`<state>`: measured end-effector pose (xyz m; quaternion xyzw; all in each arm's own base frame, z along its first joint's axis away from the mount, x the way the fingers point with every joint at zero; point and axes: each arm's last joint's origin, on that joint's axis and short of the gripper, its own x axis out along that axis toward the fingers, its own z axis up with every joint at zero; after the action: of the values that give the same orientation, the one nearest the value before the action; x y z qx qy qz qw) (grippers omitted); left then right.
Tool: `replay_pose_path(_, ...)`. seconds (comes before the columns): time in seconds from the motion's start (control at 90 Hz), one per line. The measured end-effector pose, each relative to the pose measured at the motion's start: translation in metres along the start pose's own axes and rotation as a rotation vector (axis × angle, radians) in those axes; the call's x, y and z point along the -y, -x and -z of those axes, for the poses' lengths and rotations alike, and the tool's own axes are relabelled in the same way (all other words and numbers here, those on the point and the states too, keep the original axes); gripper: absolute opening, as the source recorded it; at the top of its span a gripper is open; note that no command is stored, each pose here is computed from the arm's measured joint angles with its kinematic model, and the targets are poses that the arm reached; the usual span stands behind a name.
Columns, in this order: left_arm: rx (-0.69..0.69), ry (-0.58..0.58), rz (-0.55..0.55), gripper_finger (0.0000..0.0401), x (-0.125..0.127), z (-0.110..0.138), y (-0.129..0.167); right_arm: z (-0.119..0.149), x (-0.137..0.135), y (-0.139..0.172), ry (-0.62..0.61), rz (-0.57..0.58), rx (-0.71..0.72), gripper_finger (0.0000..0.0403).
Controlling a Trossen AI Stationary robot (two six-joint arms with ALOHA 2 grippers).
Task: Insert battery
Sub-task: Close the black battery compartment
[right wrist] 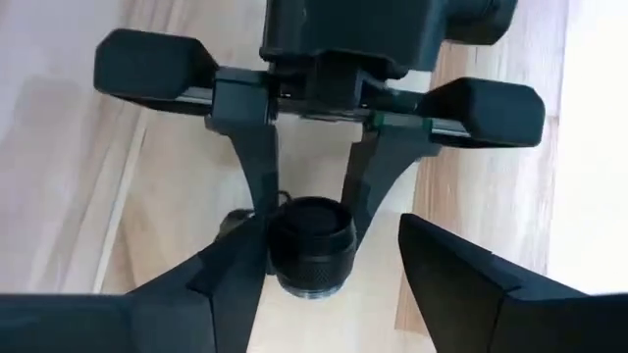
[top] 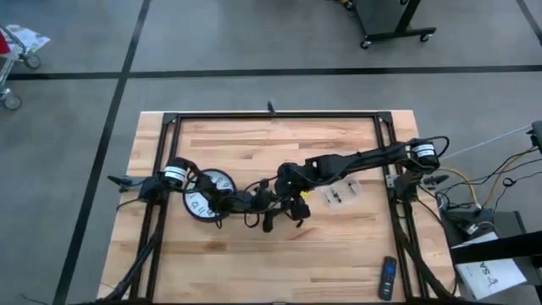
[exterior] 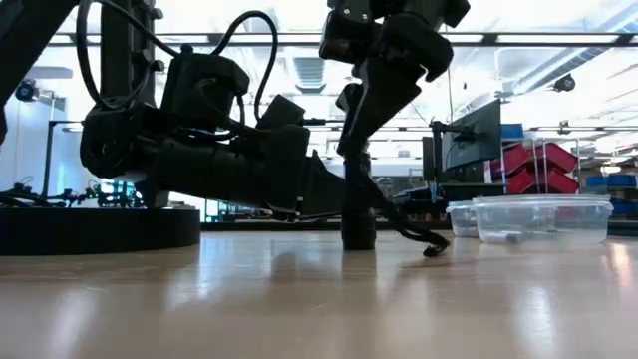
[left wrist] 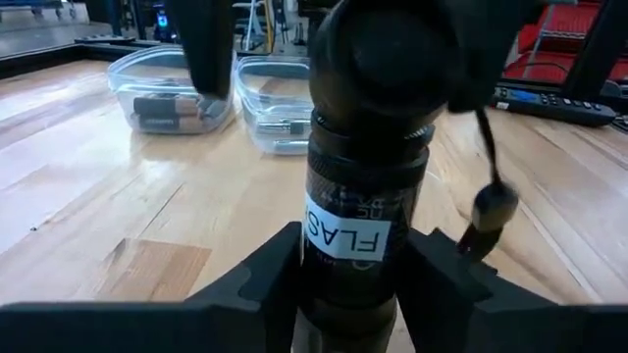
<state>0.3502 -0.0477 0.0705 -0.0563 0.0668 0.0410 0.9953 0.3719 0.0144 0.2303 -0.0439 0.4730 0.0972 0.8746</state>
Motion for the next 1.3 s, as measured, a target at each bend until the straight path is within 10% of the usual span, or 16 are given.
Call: replay_pose_path(1.3, -0.005, -0.010, 0.000, 0.0120, 0.000, 0.000, 0.000, -0.002, -0.006, 0.027, 0.069, -0.007, 0.118, 0.0100)
